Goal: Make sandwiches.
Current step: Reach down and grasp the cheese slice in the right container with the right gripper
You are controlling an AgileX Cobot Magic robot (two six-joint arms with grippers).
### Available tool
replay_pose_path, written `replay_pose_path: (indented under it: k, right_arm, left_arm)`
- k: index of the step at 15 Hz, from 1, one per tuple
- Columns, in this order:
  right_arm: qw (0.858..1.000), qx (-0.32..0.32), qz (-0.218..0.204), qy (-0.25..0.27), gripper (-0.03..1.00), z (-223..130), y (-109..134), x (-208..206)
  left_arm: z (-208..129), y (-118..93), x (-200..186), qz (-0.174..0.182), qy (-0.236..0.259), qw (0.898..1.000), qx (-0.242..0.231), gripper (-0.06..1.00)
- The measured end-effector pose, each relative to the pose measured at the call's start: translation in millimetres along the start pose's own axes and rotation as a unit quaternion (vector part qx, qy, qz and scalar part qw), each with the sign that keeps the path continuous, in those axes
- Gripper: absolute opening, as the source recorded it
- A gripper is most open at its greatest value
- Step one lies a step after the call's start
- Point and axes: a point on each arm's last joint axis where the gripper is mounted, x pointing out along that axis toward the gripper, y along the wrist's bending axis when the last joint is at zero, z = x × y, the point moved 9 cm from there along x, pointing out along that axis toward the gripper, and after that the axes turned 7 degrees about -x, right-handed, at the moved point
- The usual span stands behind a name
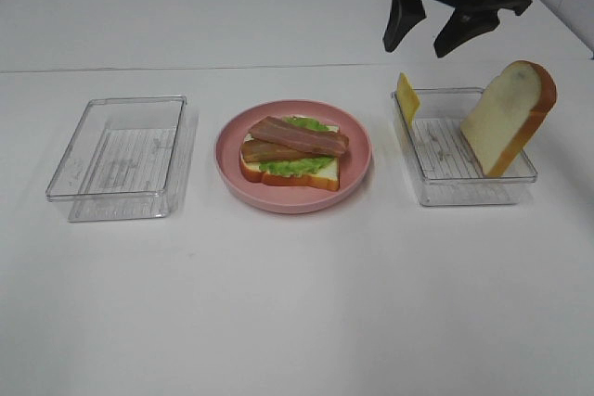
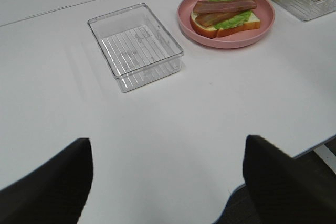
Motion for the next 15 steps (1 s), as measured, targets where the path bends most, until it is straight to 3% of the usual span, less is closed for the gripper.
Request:
replay_pose_path:
  k: [2,7,15]
  right_arm:
    - [1.0,0.004,-0.003,-0.008,0.6,9.1,-7.4,-1.1]
    - [1.0,0.014,-0.005,0.018,0.59,27.2,-26.2,51.9]
    - [0.997,0.037,-0.007,0.075,0.53,9.0,-43.1,101.1]
  left_arm:
    - [0.0,0.0,0.0,0.0,0.0,1.0,0.0,0.75]
    - [0.0,0.0,0.0,0.0,0.0,1.0,0.0,0.75]
    - [0.0,0.0,0.0,0.0,0.0,1.0,0.0,0.75]
